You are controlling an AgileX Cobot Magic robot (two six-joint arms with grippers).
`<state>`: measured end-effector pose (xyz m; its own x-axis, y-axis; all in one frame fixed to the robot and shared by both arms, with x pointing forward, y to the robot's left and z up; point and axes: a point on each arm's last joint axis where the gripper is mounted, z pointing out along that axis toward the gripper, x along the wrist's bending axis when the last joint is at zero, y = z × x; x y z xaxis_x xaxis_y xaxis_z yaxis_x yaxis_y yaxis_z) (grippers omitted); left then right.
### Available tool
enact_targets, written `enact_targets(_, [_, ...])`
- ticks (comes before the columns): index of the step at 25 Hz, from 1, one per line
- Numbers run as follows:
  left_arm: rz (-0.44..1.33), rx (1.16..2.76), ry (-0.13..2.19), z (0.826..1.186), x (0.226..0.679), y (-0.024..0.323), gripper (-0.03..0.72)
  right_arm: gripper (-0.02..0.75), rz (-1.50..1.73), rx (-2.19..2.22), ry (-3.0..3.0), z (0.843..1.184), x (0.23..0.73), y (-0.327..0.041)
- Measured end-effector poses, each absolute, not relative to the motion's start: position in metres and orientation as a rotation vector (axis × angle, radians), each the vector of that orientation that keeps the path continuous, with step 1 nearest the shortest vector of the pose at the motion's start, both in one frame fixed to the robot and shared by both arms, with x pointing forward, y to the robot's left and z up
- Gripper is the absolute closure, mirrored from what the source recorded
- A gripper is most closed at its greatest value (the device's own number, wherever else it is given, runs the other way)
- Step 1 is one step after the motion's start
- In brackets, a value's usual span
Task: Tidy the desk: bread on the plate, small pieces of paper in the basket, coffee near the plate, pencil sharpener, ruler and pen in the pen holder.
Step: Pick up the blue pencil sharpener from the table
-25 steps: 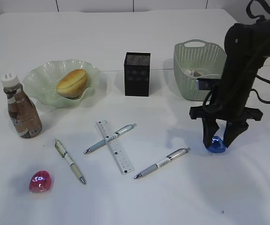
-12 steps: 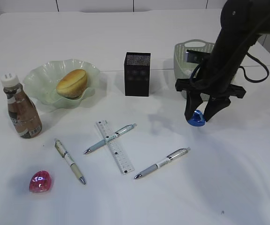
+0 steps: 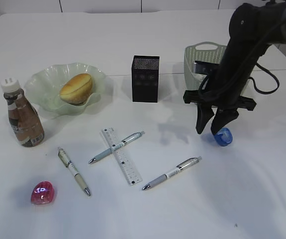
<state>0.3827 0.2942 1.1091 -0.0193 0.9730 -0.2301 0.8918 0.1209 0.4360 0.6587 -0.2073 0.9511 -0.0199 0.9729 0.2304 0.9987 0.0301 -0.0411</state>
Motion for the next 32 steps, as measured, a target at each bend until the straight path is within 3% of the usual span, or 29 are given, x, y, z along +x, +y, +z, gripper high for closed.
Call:
enact_targets(10, [0.210, 1.812, 1.948, 1.108, 0.381, 0.294, 0.199, 0.426, -0.070, -2.031, -2.196, 0.934, 0.660, -0.209])
enact_targets(16, [0.209, 1.813, 1.948, 1.108, 0.381, 0.294, 0.199, 0.389, -0.032, -2.038, -2.240, 0.934, 0.661, -0.213])
enact_targets(23, [0.209, 1.813, 1.948, 1.108, 0.381, 0.294, 0.199, 0.364, -0.084, -2.103, -2.388, 0.963, 0.681, -0.219])
enact_targets(32, [0.210, 1.814, 1.949, 1.108, 0.381, 0.294, 0.199, 0.363, 0.012, -2.182, -2.435, 0.966, 0.687, -0.251])
